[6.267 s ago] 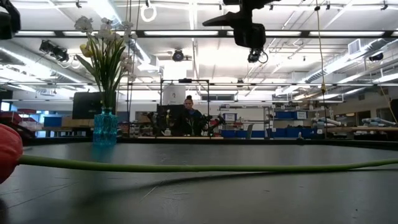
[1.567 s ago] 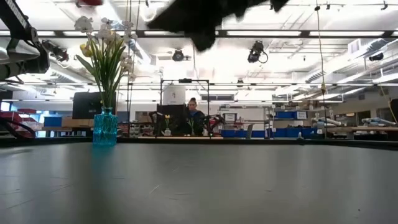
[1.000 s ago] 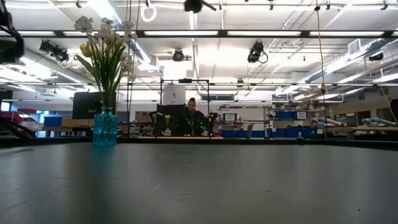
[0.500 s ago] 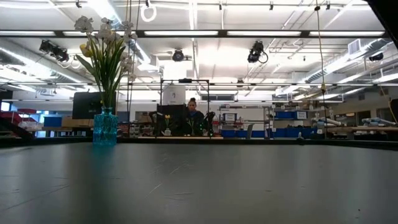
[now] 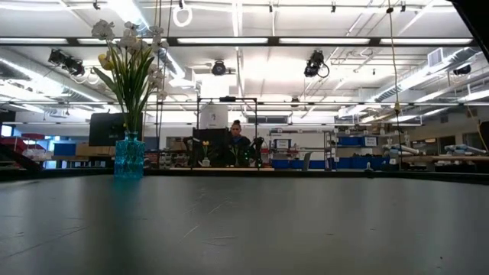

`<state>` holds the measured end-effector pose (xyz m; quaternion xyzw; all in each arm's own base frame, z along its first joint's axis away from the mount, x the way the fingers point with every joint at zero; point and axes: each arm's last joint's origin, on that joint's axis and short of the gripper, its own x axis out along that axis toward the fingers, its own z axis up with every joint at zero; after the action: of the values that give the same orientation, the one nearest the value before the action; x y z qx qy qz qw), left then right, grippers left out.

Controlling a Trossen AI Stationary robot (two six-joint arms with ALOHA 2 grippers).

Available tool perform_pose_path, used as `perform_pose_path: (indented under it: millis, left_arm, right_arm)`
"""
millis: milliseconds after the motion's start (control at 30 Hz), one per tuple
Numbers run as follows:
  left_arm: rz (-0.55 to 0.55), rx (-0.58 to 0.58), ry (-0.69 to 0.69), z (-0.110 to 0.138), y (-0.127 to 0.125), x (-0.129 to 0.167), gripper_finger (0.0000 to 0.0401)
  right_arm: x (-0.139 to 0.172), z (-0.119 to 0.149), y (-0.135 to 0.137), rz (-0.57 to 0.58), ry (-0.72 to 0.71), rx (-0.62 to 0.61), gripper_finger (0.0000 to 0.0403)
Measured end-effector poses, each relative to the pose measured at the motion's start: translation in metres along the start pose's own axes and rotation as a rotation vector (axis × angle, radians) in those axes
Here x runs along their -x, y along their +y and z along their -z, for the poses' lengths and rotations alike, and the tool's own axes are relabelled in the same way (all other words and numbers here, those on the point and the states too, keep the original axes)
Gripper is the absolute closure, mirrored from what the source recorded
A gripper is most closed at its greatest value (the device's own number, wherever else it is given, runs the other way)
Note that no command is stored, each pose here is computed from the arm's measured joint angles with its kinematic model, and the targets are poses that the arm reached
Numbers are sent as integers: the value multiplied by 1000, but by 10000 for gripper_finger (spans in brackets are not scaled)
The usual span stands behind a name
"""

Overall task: Sort flowers into vase by color
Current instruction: Put the red flower into the transparent vase

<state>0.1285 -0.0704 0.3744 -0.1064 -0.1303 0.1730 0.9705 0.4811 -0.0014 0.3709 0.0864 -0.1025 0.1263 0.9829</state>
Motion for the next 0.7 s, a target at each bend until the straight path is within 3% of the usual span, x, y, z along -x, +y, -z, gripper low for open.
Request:
perform_pose_path:
  millis: [333, 700]
  left_arm:
    - [17, 16, -7, -3, 2, 2, 168]
    - [38, 27, -8, -3, 1, 2, 163]
  right_arm:
    - [1, -6, -4, -2, -58, 21, 401]
    - [2, -1, -8, 8, -11, 34, 401]
